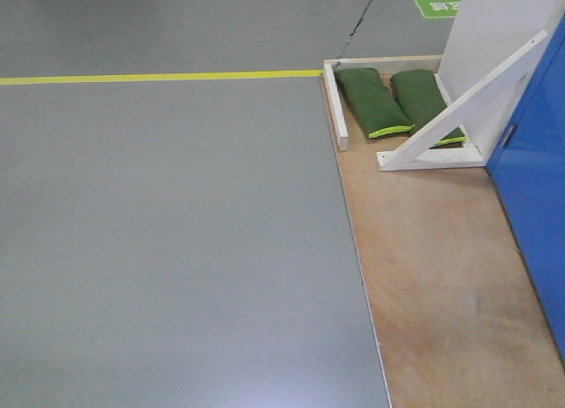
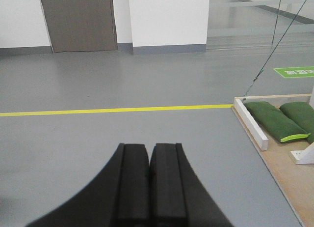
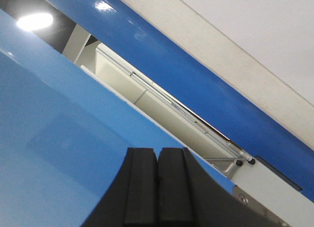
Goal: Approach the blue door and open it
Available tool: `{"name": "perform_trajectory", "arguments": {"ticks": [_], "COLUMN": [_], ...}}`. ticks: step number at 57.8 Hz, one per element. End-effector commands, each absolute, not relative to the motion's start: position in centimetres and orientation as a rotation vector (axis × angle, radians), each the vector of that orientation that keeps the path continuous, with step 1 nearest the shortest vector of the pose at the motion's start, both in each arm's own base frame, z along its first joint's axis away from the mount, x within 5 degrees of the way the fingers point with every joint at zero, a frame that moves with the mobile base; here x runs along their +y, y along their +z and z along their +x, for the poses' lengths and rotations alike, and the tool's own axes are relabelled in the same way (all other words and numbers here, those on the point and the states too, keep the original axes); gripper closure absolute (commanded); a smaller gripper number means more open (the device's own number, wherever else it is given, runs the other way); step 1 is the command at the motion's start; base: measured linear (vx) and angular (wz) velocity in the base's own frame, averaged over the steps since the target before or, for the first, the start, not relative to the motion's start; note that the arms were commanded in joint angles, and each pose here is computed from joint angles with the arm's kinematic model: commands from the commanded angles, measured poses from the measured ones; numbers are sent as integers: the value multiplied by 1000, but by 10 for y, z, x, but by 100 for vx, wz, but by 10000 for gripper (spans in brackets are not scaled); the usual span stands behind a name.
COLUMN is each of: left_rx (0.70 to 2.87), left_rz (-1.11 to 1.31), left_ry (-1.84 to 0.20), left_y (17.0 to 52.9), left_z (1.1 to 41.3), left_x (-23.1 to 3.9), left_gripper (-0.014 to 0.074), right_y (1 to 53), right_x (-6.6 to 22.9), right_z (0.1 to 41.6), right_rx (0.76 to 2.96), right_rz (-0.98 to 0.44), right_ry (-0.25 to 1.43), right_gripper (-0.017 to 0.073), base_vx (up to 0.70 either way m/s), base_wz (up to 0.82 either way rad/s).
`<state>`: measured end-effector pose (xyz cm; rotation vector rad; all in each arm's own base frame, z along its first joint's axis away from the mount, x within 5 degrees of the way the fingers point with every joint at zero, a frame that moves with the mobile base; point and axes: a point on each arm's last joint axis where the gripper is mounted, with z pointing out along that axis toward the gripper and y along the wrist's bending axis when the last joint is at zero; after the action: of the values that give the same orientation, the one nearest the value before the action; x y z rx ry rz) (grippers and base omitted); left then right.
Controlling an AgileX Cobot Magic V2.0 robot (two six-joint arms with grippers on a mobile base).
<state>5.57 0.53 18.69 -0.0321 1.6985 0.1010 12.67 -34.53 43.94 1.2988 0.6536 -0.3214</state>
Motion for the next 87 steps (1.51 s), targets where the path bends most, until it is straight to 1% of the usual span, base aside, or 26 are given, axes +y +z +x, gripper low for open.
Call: {"name": "perform_trajectory", "arguments": {"ticks": [1, 21, 32, 46, 58, 68, 78, 87], "left_rx": [1577, 1577, 1577, 1577, 1577, 1577, 1577, 1577], "left_rz": [-35, -35, -35, -35, -35, -35, -35, -35], "left_ry": [94, 94, 94, 94, 94, 94, 94, 94], "left_y": [203, 203, 203, 203, 203, 203, 203, 203], "left_z": [54, 54, 54, 54, 54, 54, 54, 54], "left_x": [5, 5, 5, 5, 5, 5, 5, 5], "left_gripper": [521, 521, 521, 521, 521, 521, 521, 521], "right_y": [471, 472, 465, 443, 427, 419, 414, 414], "right_x": [-344, -384, -398, -414, -423, -423, -419, -410], "right_z": [120, 127, 126, 131, 138, 143, 156, 173], "right_rx": [576, 579, 581, 608, 653, 711, 731, 777], "right_rz": [1200, 1199, 1214, 1258, 1299, 1339, 1385, 1389], "right_ry": [-375, -375, -383, -381, -360, -309, -193, -119], "right_gripper": [551, 551, 551, 551, 551, 551, 551, 551], "base_vx": [0, 0, 0, 0, 0, 0, 0, 0], "base_wz": [0, 0, 0, 0, 0, 0, 0, 0]}}
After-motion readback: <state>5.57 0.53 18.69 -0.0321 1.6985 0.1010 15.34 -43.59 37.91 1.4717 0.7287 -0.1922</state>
